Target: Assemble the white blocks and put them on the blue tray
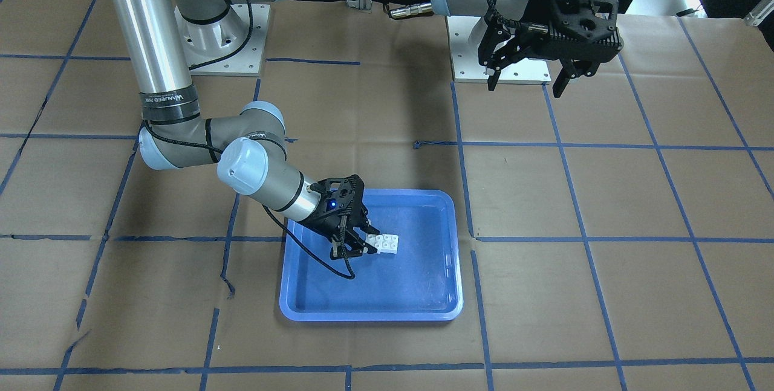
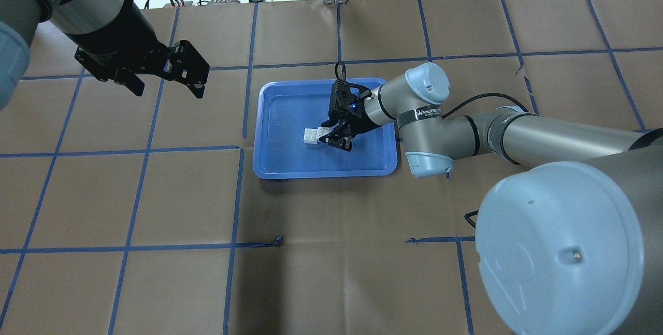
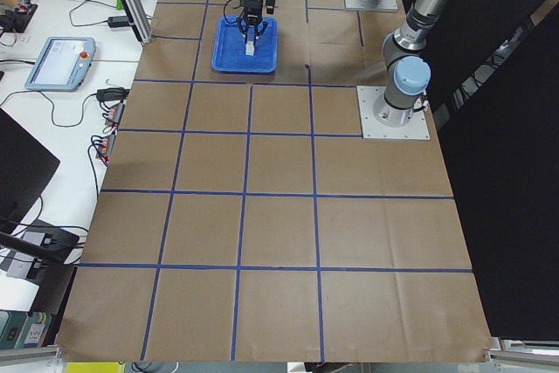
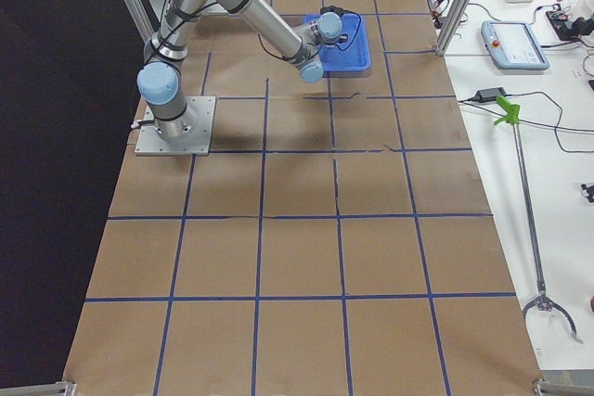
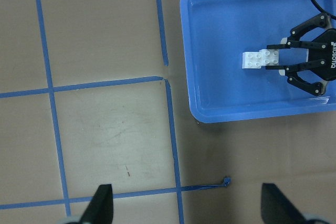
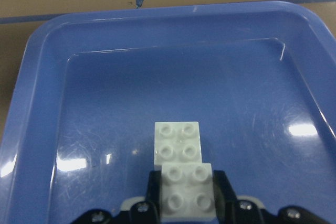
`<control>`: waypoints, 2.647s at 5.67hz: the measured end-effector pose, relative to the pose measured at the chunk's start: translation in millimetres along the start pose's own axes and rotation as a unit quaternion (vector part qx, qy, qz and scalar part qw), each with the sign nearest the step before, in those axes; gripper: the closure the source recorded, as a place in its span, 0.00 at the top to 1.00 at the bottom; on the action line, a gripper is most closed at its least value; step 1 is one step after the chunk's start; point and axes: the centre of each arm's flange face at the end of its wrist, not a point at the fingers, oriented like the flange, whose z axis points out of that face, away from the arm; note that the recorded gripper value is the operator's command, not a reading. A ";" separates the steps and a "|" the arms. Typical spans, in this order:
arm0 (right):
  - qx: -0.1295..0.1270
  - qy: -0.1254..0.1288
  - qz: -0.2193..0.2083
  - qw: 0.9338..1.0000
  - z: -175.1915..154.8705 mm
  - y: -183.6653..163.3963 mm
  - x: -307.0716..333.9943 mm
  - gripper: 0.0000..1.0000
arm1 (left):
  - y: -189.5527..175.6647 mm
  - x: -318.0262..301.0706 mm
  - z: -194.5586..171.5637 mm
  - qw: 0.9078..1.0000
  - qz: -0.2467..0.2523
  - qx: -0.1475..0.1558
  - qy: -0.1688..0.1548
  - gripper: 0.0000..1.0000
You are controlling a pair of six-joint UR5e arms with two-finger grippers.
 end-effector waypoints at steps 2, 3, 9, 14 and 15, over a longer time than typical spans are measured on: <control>0.000 -0.001 0.000 1.000 0.3 0.2 -0.4 0.24 | -2.0 -0.6 -1.1 1.000 -0.002 -0.004 -0.002 0.99; -0.001 -0.002 0.001 1.000 0.8 0.2 -0.9 0.24 | -1.8 -0.2 -1.1 1.000 -0.002 -0.003 -0.001 0.99; -0.003 -0.008 -0.002 1.000 5.5 1.2 -8.6 0.23 | 2.1 0.2 -5.1 1.000 0.001 0.003 -0.002 0.99; 0.000 -0.002 -0.006 1.000 4.2 -1.3 -6.1 0.37 | 2.3 -0.8 -4.6 1.000 0.000 0.000 -0.003 0.99; 0.000 -0.002 -0.007 1.000 4.3 -1.2 -6.1 0.48 | 2.5 -0.8 -5.2 1.000 0.000 0.000 -0.003 0.99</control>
